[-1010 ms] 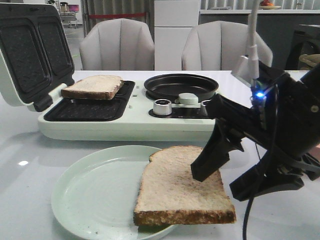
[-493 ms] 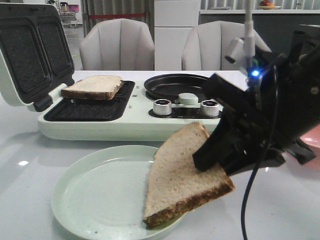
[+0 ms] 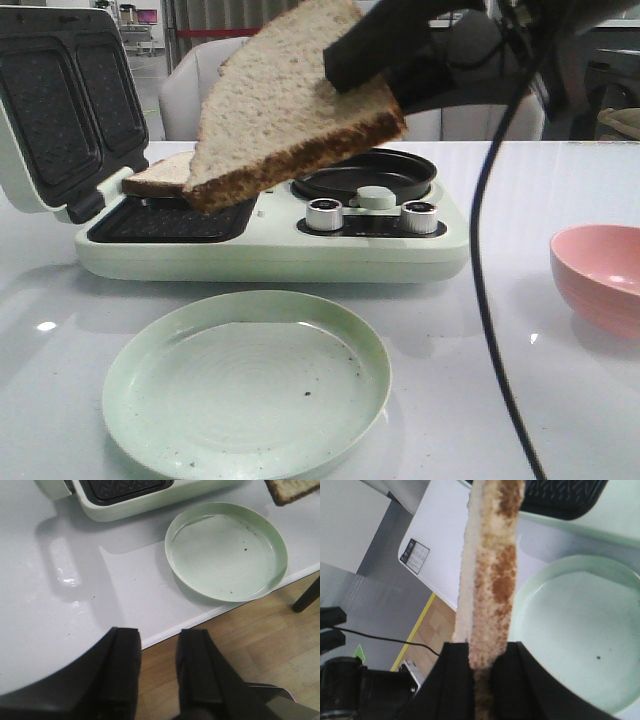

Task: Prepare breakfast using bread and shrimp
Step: 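Lift the bread with the right gripper over the first slice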

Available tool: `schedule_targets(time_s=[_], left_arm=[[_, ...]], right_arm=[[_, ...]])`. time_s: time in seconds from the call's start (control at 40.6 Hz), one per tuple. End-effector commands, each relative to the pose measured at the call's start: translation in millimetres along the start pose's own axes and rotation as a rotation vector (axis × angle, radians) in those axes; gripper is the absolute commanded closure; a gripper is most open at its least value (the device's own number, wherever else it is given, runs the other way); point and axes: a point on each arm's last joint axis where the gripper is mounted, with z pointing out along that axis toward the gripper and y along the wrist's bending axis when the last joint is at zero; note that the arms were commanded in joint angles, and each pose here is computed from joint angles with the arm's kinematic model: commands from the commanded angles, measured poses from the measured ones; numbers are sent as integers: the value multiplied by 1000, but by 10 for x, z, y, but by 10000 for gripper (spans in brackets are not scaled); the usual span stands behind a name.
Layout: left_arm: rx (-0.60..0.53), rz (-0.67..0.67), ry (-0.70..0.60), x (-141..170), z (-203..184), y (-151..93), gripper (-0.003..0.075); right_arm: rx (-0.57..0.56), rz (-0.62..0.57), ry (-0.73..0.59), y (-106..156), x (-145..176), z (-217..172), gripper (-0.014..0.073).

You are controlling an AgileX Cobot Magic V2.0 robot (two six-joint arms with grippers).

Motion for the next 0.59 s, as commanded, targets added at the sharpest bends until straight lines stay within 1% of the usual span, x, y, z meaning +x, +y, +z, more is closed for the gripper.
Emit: schedule_targets(time_s=[0.0, 0.074, 0.173, 0.345, 0.567], left_arm=[[24, 2, -83, -119, -56, -22, 456], [24, 2, -83, -119, -56, -22, 456], [24, 2, -83, -119, -56, -22, 456], [24, 2, -83, -119, -56, -22, 456], [24, 2, -83, -119, -56, -22, 456]], right_arm=[[-18, -31, -124, 187, -187, 2, 560], [26, -45, -170, 201, -265, 118, 560], [60, -49, -184, 177, -384, 338, 559], [27, -41, -154, 142, -695, 818, 559], [-13, 12, -140, -74, -1014, 1450, 559]])
